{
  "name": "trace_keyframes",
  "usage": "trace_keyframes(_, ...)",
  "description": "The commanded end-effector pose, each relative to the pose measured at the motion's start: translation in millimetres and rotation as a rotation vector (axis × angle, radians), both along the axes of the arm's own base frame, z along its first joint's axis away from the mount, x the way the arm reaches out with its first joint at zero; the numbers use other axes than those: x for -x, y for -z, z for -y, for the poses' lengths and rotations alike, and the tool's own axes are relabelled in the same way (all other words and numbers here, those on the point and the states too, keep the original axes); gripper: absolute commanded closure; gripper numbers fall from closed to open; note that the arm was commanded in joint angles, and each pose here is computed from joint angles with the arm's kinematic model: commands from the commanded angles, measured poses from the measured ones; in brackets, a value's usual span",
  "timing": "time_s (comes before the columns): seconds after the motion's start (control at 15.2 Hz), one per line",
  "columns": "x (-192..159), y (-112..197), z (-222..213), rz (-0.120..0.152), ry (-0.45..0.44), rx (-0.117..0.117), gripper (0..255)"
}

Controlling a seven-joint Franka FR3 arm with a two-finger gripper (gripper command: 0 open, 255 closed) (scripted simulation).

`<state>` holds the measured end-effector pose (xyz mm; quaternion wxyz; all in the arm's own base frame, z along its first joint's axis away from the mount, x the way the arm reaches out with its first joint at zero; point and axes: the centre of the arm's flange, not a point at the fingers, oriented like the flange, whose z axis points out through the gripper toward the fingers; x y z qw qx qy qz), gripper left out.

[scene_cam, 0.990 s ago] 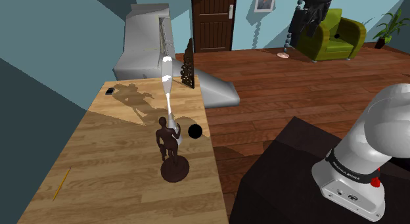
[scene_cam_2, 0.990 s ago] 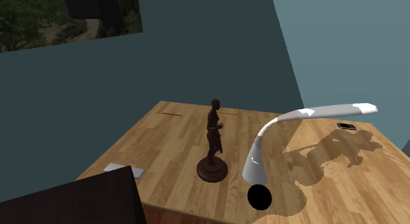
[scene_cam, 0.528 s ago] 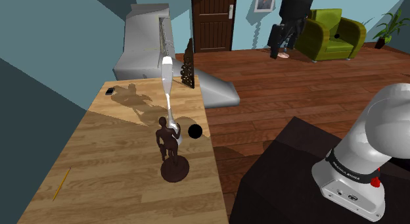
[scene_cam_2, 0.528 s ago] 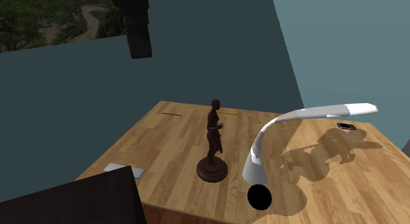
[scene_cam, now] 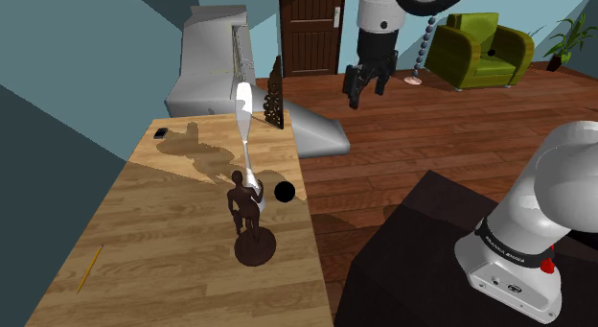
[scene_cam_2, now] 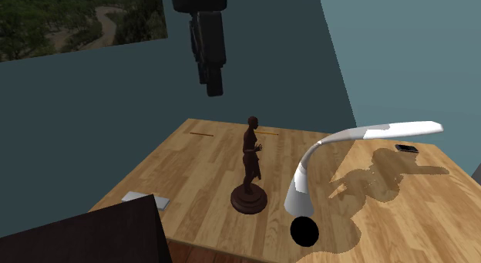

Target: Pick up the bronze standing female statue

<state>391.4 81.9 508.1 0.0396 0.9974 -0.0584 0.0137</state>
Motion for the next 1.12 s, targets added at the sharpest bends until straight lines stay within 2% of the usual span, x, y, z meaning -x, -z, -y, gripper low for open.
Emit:
trace_keyframes(0.0, -13, 13, -15, 0.002, -0.002, -0.005, 0)
trace_keyframes(1.06, -130, 121, -146, 0.008, -0.026, -0.043, 0)
